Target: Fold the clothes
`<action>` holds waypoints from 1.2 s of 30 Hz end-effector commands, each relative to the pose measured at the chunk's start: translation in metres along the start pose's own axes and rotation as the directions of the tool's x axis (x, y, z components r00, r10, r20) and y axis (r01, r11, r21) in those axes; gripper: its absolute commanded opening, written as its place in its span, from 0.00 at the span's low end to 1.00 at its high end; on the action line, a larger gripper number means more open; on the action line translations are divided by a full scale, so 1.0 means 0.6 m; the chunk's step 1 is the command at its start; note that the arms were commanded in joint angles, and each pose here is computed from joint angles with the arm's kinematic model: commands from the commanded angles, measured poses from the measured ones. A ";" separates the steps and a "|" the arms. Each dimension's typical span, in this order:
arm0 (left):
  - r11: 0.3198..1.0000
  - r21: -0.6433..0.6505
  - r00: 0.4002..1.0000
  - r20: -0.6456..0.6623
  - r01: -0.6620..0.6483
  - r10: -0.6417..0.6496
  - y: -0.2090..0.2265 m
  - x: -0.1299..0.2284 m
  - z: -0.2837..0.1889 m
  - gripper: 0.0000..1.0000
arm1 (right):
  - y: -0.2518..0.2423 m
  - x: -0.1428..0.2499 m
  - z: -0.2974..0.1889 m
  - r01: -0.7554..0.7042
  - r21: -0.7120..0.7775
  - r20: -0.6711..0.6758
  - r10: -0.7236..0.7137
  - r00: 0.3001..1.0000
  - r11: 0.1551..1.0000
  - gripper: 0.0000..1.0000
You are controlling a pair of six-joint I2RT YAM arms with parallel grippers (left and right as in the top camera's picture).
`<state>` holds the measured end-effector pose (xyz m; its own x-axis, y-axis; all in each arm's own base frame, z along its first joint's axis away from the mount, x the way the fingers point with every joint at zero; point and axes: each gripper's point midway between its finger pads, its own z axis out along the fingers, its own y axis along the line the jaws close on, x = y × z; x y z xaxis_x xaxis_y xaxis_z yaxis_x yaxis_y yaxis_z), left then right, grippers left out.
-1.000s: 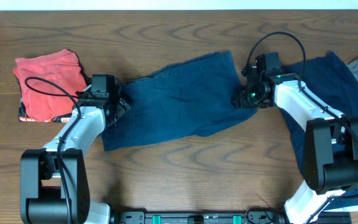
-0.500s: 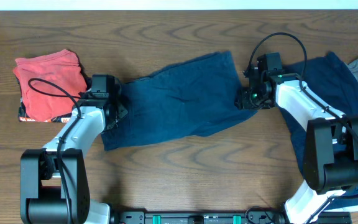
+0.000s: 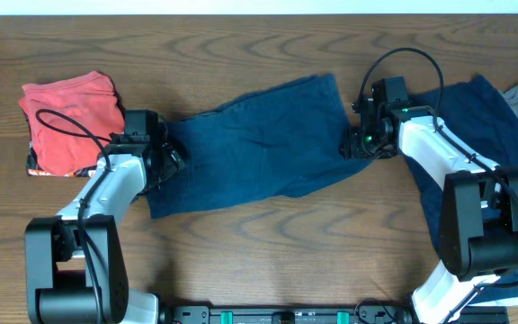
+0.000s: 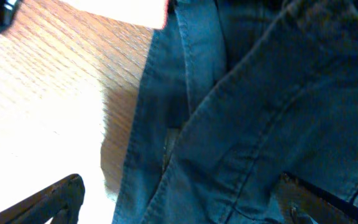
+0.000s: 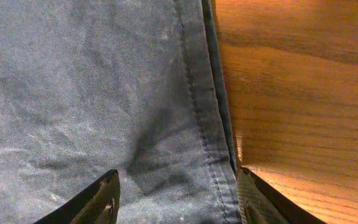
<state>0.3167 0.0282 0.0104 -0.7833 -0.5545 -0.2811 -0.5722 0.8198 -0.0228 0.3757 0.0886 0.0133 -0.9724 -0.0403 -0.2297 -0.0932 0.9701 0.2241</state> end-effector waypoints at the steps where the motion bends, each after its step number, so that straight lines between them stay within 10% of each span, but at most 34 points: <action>1: 1.000 0.006 0.997 -0.075 -0.024 0.024 0.005 0.035 0.027 0.97 | 0.001 -0.015 -0.017 0.013 0.002 0.033 -0.013 0.999 1.000 0.59; 4: 0.998 0.055 0.990 -0.139 -0.022 0.029 -0.009 0.058 0.046 0.88 | 0.001 -0.012 -0.017 0.009 0.002 0.027 -0.009 1.000 1.000 0.59; 12: 0.991 0.115 0.983 -0.165 -0.063 0.082 -0.024 0.067 0.043 0.06 | 0.000 -0.008 -0.017 0.007 0.003 0.018 -0.007 1.000 1.000 0.59; 21: 0.975 0.157 0.982 -0.081 -0.155 0.169 -0.039 0.013 -0.071 0.06 | 0.013 -0.070 -0.061 0.023 -0.005 0.107 -0.023 0.994 1.000 0.52; 26: 0.970 0.186 0.987 -0.019 -0.156 0.162 -0.039 -0.007 -0.150 0.06 | 0.084 -0.125 -0.117 0.089 -0.161 0.191 -0.058 0.980 0.983 0.27; 29: 0.965 0.209 0.987 0.034 -0.158 0.154 -0.038 -0.016 -0.191 0.06 | 0.141 -0.110 -0.117 0.137 -0.274 0.168 -0.093 0.981 0.952 0.09; 36: 0.937 0.308 0.984 0.106 -0.167 0.141 -0.049 -0.015 -0.254 0.06 | 0.271 -0.008 -0.054 0.280 -0.356 0.069 -0.274 0.959 0.891 0.07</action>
<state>0.3012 -0.0059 0.1412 -0.8336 -0.4252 -0.3526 -0.3690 0.9037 -0.2173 0.3897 0.2023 0.0921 -0.9031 -0.2012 -0.3793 -0.3632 0.8292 0.4249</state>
